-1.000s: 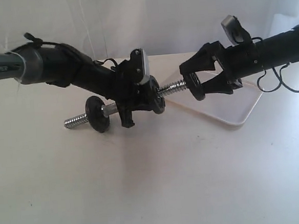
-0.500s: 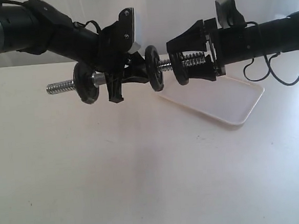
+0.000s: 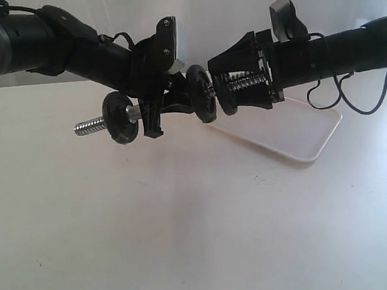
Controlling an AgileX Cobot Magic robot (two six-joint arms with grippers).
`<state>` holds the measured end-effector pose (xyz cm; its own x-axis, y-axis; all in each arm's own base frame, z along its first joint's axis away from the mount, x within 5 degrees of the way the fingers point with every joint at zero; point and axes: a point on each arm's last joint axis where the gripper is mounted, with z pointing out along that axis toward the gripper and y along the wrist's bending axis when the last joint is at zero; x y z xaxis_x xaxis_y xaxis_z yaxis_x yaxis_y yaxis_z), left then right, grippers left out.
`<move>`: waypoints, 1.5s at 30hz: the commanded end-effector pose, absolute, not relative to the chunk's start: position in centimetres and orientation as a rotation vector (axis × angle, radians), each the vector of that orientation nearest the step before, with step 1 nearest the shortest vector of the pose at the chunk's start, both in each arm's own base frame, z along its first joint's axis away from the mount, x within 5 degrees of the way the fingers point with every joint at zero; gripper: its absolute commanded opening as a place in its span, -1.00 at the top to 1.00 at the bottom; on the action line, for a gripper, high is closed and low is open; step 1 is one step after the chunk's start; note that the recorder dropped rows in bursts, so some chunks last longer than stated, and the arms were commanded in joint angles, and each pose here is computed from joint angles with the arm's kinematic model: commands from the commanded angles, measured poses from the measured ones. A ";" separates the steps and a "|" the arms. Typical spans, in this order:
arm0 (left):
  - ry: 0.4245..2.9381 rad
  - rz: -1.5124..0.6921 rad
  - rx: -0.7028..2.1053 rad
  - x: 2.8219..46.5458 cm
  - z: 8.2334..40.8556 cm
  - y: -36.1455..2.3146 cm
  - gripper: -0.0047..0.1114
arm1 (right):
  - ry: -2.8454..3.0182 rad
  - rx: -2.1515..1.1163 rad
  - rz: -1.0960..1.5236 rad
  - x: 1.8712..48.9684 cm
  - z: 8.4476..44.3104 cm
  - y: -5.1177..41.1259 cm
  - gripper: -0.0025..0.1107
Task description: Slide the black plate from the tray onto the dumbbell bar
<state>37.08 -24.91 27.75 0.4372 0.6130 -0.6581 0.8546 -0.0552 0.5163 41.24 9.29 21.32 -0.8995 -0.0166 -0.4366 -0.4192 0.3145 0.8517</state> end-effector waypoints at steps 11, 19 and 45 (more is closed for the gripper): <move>1.176 -0.531 1.455 35.7 34.9 -25.6 0.92 | 2.391 -0.501 1.423 41.1 18.6 9.3 -0.77; 1.233 -0.565 1.484 36.1 33.4 -25.9 0.92 | 2.416 -0.553 1.232 41.1 19.6 8.7 -0.77; 1.365 -0.644 1.572 37.6 27.4 -26.8 0.92 | 2.462 -0.789 0.902 39.6 22.9 6.2 -0.42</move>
